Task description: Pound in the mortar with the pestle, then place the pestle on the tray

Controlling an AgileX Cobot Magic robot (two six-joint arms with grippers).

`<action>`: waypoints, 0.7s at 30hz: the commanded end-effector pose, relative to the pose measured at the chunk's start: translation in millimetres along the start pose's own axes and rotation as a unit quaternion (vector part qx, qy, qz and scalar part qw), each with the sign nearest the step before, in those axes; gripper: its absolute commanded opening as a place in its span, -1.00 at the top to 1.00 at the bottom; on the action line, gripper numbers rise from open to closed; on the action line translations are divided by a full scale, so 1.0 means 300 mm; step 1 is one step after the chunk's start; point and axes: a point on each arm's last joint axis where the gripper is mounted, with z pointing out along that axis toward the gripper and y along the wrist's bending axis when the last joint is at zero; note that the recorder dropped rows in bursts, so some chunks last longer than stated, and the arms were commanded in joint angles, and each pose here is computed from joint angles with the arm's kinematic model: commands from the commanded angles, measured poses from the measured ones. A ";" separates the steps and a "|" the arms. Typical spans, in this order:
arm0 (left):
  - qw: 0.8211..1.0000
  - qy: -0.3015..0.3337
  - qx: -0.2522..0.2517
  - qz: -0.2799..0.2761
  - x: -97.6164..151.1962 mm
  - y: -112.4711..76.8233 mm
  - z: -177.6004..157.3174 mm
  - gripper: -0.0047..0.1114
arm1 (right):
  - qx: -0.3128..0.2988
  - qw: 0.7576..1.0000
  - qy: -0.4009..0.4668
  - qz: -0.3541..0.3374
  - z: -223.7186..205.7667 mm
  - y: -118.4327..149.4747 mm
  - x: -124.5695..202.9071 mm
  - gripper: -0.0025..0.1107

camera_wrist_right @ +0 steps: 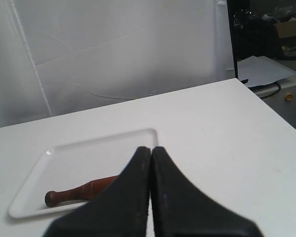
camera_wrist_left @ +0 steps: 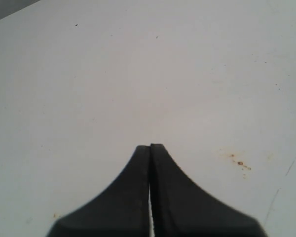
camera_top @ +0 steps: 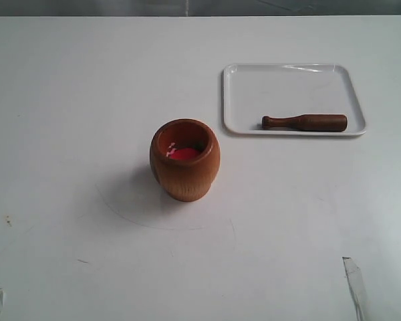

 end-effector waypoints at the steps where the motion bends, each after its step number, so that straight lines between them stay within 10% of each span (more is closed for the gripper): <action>1: 1.000 -0.004 0.004 -0.006 -0.001 -0.002 0.000 0.92 | 0.002 1.000 0.000 0.006 -0.001 -0.001 0.004 0.96; 11: 1.000 -0.004 0.004 -0.006 -0.001 -0.002 0.000 0.92 | -0.030 0.988 0.064 -0.140 -0.004 0.012 0.045 0.96; 21: 1.000 -0.004 0.004 -0.006 -0.001 -0.002 0.000 0.92 | -0.036 0.992 0.055 -0.110 -0.003 0.018 0.040 0.96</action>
